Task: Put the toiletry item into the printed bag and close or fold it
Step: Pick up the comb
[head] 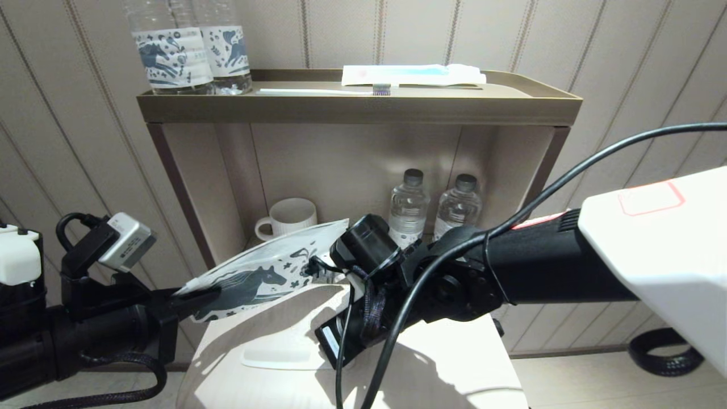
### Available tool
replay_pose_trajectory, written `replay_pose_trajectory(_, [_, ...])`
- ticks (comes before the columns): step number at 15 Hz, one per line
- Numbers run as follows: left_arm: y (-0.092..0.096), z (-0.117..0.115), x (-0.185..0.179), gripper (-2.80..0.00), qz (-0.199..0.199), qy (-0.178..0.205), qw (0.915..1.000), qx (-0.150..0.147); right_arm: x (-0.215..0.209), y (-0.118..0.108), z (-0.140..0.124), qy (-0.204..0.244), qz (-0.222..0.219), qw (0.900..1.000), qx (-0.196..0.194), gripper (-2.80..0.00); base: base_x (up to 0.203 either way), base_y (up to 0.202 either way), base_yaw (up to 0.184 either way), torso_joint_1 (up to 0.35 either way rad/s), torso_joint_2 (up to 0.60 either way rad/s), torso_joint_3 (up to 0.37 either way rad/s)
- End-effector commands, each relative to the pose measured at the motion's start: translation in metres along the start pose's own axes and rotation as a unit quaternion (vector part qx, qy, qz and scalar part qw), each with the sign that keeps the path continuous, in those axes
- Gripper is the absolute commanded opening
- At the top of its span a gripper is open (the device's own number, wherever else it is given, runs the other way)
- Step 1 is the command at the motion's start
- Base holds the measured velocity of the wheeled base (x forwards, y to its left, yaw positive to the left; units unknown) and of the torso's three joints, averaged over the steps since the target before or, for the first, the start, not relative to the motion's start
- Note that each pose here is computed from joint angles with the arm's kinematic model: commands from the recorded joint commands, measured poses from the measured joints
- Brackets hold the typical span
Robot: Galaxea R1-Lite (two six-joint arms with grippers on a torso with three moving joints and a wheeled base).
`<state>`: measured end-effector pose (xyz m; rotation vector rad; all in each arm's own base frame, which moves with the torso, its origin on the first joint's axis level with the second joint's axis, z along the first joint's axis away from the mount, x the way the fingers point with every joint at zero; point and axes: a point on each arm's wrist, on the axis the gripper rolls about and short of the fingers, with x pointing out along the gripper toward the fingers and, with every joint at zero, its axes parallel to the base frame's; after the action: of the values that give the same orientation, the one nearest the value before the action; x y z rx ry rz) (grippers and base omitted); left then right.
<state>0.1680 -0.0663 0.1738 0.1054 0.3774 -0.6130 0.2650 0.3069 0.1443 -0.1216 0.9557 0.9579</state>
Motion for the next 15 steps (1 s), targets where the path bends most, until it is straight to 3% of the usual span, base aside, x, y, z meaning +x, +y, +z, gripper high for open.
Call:
replay_pose_trajectory(1, [0.0, 0.0, 0.0, -2.8, -0.001, 0.0, 1.0, 0.0, 0.004, 0.003, -0.004, 0.009, 0.002, 1.0, -0.002, -2.8, 0.0, 0.0, 0.0, 0.0, 0.0, 0.0])
replay_pose_trajectory(9, [0.0, -0.001, 0.001, -2.8, -0.002, 0.002, 1.0, 0.0, 0.01, 0.011, -0.015, 0.03, 0.008, 0.999, -0.007, -2.8, 0.0, 0.0, 0.0, 0.0, 0.0, 0.0])
replay_pose_trajectory(15, [-0.002, -0.002, 0.001, -2.8, -0.006, 0.005, 1.0, 0.002, 0.009, 0.009, -0.011, 0.022, 0.007, 1.0, -0.007, -2.8, 0.0, 0.0, 0.0, 0.0, 0.0, 0.0])
